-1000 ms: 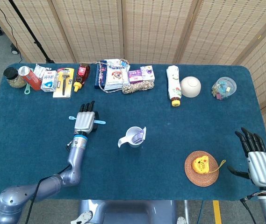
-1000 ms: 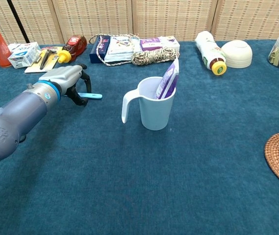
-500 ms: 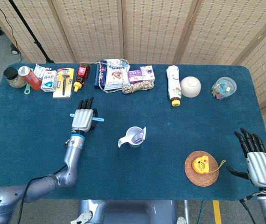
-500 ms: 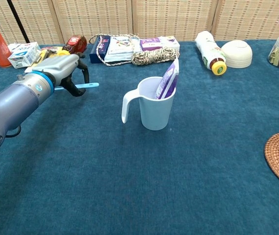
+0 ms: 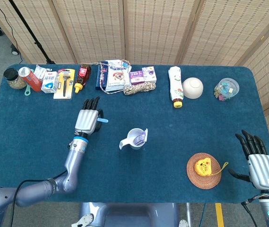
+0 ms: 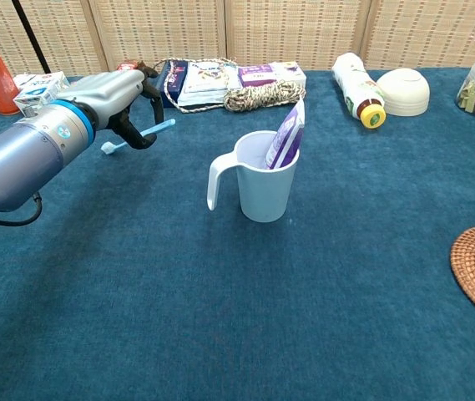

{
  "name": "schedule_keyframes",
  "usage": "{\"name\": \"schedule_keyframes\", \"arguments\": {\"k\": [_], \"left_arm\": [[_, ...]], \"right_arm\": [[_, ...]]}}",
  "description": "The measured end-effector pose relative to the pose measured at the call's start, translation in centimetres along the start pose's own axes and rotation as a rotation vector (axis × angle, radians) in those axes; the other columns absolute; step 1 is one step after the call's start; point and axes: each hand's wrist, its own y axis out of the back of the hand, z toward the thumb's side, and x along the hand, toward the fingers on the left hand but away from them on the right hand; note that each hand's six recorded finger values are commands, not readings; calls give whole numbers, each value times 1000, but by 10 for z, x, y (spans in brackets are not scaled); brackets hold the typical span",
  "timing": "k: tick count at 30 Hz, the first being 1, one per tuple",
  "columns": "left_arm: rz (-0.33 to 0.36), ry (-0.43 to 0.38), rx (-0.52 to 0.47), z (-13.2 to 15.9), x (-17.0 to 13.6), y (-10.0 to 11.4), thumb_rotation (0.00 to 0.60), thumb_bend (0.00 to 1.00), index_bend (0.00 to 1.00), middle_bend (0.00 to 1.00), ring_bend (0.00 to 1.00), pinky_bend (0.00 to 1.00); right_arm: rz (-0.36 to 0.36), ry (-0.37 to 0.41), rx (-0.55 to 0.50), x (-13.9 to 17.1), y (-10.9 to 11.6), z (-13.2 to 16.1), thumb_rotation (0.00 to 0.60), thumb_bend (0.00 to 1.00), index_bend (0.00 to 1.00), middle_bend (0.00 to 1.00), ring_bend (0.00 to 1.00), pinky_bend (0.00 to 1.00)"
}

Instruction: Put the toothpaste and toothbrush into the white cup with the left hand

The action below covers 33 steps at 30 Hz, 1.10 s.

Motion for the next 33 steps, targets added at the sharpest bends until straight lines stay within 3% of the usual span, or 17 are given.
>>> {"name": "schedule_keyframes", "arguments": {"k": [33], "left_arm": [[67,-52,-2,17,-31,63,600,392,536,0,0,0]], "right_arm": [[0,6,-4,1,1,2,600,0,0,0,0,0]]}}
